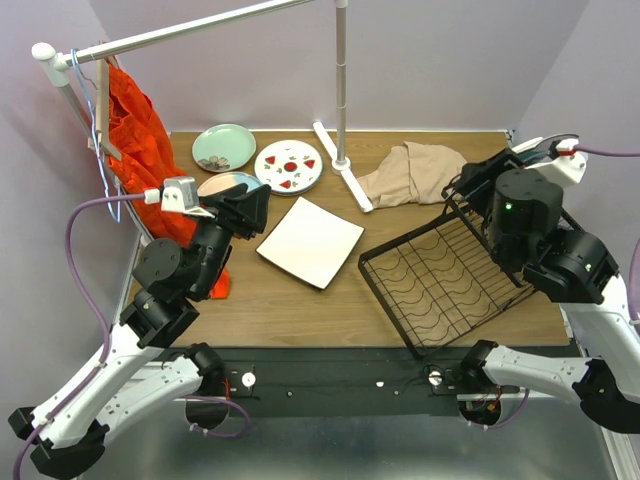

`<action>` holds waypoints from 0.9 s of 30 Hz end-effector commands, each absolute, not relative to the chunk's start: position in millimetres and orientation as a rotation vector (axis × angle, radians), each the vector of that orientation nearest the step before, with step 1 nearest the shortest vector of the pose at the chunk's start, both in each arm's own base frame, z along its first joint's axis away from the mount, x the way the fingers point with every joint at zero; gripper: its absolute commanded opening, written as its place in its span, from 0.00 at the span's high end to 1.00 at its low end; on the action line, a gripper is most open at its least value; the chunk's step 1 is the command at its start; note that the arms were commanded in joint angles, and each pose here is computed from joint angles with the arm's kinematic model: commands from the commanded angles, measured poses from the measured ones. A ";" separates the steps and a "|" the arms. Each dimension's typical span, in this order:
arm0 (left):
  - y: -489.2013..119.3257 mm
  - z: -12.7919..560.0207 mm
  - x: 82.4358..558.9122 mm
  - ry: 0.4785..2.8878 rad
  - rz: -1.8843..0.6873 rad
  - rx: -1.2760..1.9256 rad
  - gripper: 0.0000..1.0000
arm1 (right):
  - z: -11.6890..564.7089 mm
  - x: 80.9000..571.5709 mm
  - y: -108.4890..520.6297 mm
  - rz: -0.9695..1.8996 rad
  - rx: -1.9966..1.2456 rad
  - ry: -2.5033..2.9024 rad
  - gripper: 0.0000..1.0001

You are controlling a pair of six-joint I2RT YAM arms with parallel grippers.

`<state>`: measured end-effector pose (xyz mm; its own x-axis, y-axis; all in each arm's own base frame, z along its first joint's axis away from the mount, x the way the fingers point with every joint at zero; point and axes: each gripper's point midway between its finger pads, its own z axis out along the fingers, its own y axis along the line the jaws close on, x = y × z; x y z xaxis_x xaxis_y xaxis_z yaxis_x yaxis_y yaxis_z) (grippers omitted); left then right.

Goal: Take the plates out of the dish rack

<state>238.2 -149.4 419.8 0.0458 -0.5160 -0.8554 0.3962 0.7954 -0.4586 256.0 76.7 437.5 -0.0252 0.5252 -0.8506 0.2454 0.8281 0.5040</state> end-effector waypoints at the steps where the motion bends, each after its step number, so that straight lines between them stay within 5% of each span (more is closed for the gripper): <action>1: -145.2 432.4 231.5 1.315 -0.718 -0.104 0.36 | 404.7 248.5 53.6 0.093 0.681 1.638 0.36; 27: -165.8 422.8 235.5 1.319 -0.741 -0.014 0.36 | 351.3 278.6 46.2 -0.202 0.693 1.723 0.36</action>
